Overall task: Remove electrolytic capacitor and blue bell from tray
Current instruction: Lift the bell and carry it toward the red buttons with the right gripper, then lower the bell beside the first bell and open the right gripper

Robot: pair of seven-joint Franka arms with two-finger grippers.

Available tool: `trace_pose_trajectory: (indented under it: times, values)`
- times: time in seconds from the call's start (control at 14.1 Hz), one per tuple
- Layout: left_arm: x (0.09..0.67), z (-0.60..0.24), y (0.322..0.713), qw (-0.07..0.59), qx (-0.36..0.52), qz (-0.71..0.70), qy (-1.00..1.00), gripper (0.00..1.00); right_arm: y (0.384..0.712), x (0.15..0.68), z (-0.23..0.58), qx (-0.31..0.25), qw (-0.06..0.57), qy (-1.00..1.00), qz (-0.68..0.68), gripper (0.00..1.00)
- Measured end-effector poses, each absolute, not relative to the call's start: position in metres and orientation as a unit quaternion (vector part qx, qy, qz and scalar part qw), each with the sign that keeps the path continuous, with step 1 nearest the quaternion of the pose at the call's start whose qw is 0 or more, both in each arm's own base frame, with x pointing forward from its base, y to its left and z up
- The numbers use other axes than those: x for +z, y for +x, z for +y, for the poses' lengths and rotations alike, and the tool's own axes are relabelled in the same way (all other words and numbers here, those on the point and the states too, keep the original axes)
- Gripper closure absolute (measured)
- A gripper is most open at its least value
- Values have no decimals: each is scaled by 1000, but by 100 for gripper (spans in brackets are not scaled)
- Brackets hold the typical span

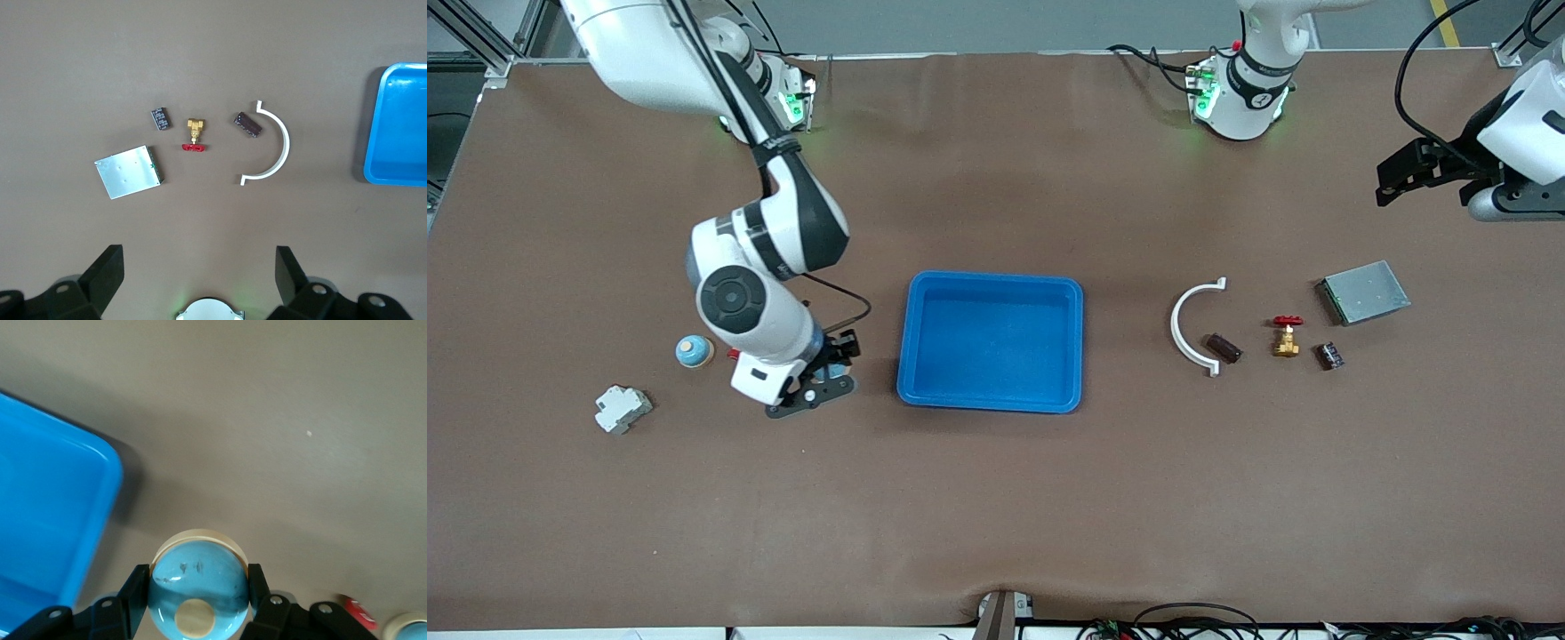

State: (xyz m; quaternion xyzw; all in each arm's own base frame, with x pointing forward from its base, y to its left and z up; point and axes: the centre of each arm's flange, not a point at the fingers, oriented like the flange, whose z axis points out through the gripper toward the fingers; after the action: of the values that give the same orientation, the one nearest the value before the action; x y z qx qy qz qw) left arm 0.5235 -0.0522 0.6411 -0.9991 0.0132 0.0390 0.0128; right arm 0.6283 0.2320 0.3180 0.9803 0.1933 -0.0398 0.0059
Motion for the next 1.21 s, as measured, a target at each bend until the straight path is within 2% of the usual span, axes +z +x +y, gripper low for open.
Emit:
trace_pose_trajectory:
  times: [0.28, 0.57, 1.21]
  values:
    - [640, -53, 524, 13, 40, 14, -999, 0, 627, 286, 184, -40, -1, 969, 245, 36]
    - [640, -56, 524, 13, 40, 16, -999, 0, 610, 241, 147, -28, -16, 954, 299, 36]
    - [640, -56, 524, 17, 40, 18, -999, 0, 602, 224, 119, -44, -24, 935, 352, 36]
